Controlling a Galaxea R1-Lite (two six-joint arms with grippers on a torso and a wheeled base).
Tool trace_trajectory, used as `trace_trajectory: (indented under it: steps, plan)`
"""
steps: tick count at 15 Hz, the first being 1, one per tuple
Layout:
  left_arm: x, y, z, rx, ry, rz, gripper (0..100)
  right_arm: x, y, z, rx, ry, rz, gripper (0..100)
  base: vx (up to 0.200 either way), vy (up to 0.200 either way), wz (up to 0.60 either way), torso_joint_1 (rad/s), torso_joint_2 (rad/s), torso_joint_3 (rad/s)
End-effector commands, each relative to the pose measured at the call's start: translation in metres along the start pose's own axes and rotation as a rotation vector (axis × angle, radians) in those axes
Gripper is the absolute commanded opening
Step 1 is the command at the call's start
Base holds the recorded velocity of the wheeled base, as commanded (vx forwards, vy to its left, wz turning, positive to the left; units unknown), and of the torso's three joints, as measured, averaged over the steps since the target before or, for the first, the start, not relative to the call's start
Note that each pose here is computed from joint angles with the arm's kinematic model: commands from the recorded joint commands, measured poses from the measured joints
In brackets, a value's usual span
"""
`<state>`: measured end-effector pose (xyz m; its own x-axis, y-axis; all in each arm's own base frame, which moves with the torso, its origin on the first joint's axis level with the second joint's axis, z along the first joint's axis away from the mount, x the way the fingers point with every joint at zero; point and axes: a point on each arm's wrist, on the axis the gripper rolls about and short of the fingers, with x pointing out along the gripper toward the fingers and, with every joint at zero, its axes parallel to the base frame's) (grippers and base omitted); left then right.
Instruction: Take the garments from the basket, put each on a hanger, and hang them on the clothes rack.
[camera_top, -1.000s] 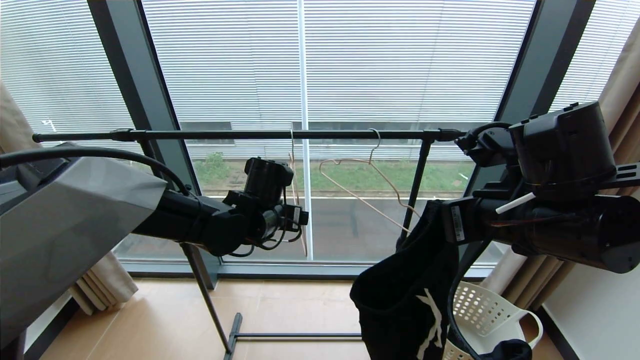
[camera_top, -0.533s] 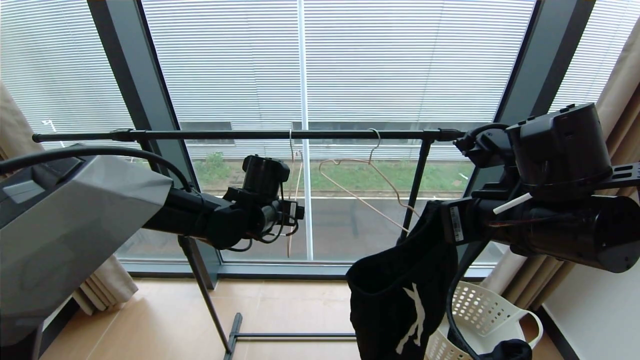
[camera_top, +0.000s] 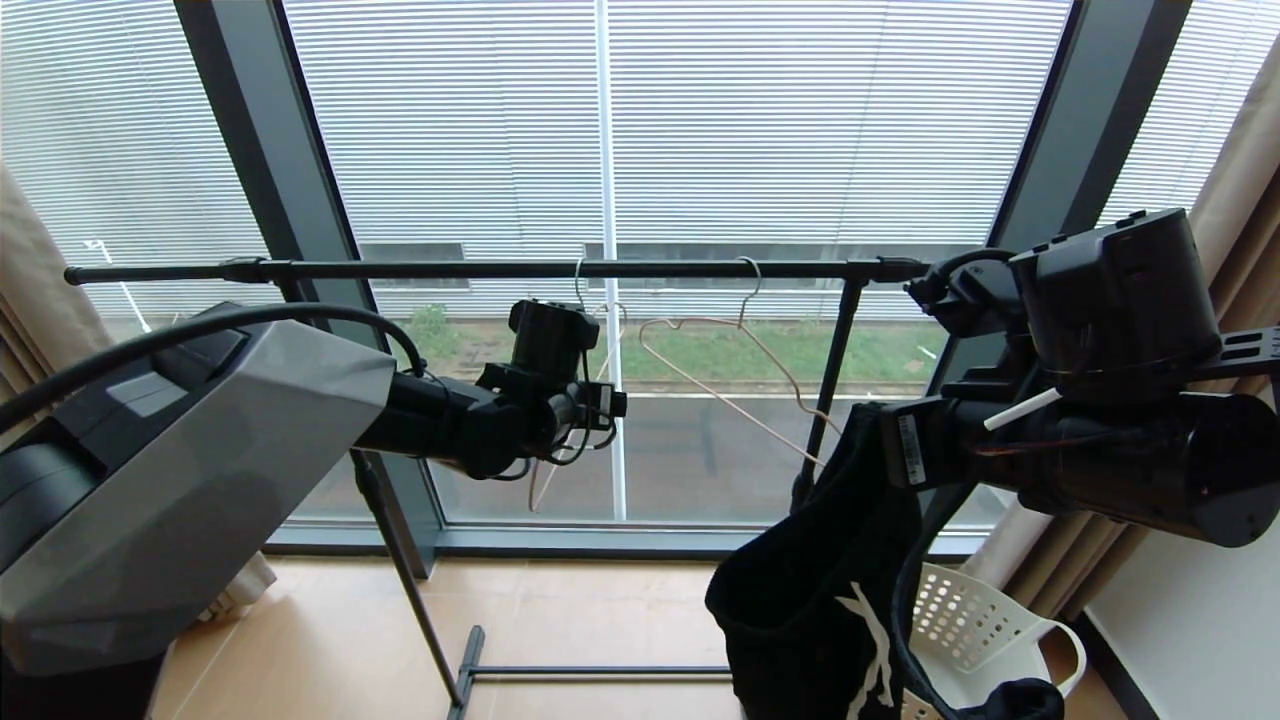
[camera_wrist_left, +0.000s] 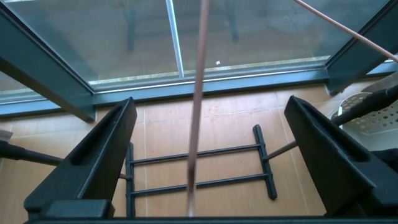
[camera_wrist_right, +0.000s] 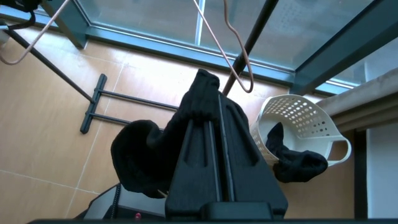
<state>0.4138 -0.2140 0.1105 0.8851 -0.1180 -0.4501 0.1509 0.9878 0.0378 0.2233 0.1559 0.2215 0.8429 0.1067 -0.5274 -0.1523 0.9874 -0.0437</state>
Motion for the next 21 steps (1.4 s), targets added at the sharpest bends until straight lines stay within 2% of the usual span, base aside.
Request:
trace_trajectory:
  steps: [1, 5, 12, 18, 19, 21]
  plan:
    - [0.003, -0.003, -0.003, 0.004, 0.007, -0.004, 100, 0.001, 0.0, 0.0, 0.0, 0.001, 0.0, 0, 0.0, 0.0, 0.0, 0.0, 0.0, 0.0]
    - [0.001, -0.008, -0.004, 0.011, 0.005, -0.014, 100, 0.003, 0.002, -0.001, -0.005, 0.009, -0.001, 0, 0.0, 0.0, 0.0, 0.0, 0.0, 0.0]
    - [0.013, 0.005, -0.005, -0.005, 0.009, 0.02, 100, 0.003, 0.002, -0.002, -0.005, 0.011, -0.001, 0, 0.0, 0.0, 0.0, 0.0, 0.0, 0.0]
    - [0.015, 0.005, -0.008, -0.005, 0.016, 0.022, 100, 0.004, 0.002, -0.003, -0.008, 0.014, -0.001, 0, 0.0, 0.0, 0.0, 0.0, 0.0, 0.0]
    - [0.015, 0.005, -0.009, -0.004, 0.019, 0.022, 0, 0.004, 0.002, -0.003, -0.007, 0.014, -0.001, 0, 0.0, 0.0, 0.0, 0.0, 0.0, 0.0]
    - [0.015, 0.005, -0.009, -0.004, 0.02, 0.021, 0, 0.004, 0.002, -0.003, -0.007, 0.014, -0.001, 0, 0.0, 0.0, 0.0, 0.0, 0.0, 0.0]
